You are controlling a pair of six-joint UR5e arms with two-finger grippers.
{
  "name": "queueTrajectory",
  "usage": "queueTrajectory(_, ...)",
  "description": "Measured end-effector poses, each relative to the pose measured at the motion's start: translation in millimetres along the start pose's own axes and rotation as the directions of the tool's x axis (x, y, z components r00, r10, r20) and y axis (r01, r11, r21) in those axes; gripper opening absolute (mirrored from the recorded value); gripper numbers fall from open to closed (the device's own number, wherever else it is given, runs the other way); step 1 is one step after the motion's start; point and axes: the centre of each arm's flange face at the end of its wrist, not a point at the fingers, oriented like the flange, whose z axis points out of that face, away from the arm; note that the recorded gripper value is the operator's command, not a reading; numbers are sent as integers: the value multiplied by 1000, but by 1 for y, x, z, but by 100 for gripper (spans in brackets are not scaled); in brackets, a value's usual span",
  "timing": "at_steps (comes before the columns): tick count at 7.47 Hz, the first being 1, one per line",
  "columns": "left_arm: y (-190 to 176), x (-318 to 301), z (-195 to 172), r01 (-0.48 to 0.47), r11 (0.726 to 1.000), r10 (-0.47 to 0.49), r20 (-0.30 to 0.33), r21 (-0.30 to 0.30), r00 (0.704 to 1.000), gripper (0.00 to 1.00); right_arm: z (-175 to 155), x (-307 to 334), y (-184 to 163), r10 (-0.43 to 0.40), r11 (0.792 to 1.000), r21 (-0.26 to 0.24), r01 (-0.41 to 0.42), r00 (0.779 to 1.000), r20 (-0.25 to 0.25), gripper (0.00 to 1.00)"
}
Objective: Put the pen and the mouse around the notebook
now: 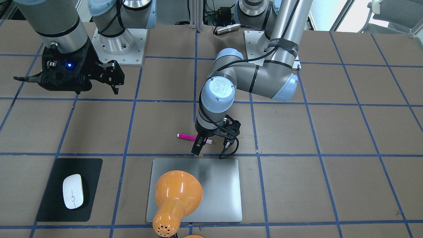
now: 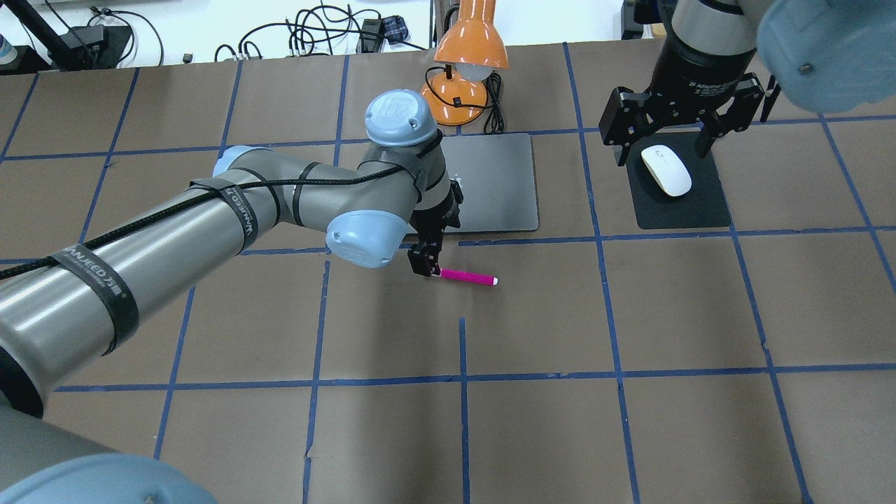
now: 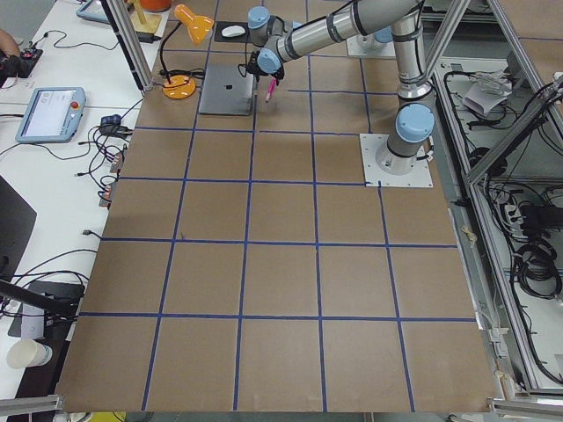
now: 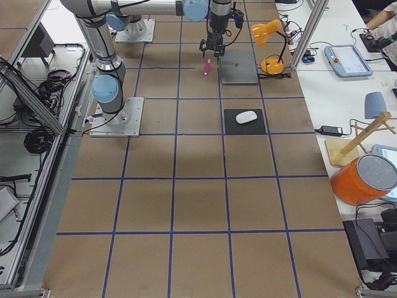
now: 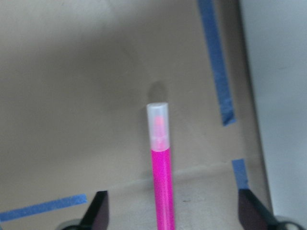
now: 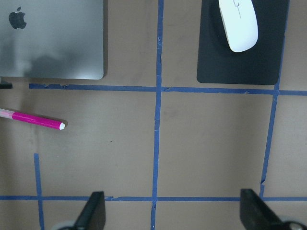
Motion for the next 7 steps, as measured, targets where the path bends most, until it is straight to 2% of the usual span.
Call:
queueTrajectory(1,-30,3,-22,-116,993,116,-26,10,993,100,0,-1,0,0,1000,1,0,1000,9,100)
queueTrajectory(2,-57,3,-44,-229,973,230,-36,24,973,100,0,-2,-1,0,1000,2,0,1000,19,100)
queueTrajectory(3,-82,-1,-68,-346,938,346,-16,37,938,100,0,-2,-1,0,1000,3,0,1000,24,100)
queueTrajectory(4,-105,-8,-92,-458,888,457,26,43,889,100,0,-3,-1,0,1000,3,0,1000,26,100)
queueTrajectory(5,-128,-16,-118,-565,824,562,68,37,824,100,0,-3,-1,0,1000,4,0,1000,27,100)
queueTrajectory(7,-155,-28,-170,-745,665,741,87,41,666,100,0,-3,-1,1,1000,8,-1,1000,28,100)
